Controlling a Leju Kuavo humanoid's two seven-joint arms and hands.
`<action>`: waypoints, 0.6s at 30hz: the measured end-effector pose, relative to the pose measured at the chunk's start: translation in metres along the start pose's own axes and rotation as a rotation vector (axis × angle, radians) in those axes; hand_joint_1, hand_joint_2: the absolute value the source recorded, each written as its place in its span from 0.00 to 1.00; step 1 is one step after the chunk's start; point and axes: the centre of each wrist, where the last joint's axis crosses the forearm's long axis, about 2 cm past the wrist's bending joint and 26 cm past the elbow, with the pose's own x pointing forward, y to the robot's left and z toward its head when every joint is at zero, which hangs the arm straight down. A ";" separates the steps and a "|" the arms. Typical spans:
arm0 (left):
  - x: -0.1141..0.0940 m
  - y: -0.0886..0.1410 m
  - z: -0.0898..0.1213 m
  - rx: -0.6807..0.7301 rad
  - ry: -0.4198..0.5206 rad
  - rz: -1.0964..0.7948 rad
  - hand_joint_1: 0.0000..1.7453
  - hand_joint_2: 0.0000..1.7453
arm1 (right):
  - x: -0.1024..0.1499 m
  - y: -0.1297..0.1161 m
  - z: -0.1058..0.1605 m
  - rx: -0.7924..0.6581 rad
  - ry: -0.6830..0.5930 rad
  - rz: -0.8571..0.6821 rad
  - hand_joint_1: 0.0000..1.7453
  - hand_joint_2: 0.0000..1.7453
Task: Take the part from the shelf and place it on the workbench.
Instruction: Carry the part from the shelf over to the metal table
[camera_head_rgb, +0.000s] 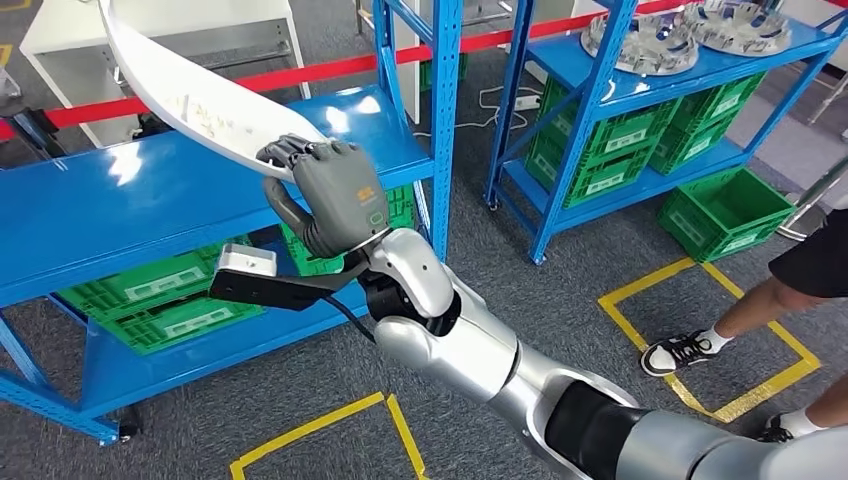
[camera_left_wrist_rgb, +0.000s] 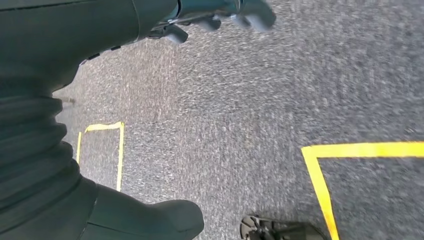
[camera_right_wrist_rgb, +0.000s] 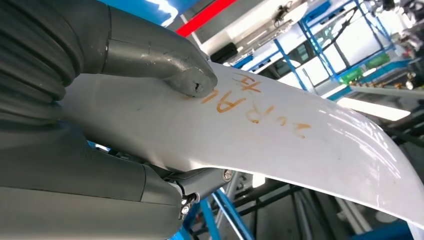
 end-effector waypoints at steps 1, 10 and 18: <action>-0.001 -0.001 0.000 0.000 0.002 0.002 0.00 1.00 | 0.000 0.001 0.000 0.005 0.002 0.001 1.00 1.00; 0.005 -0.004 0.001 -0.003 -0.006 -0.004 0.00 1.00 | -0.004 0.008 0.003 0.027 0.016 0.014 1.00 1.00; 0.005 -0.006 0.002 -0.008 -0.001 -0.012 0.00 1.00 | -0.003 0.013 0.008 0.027 0.020 0.028 1.00 1.00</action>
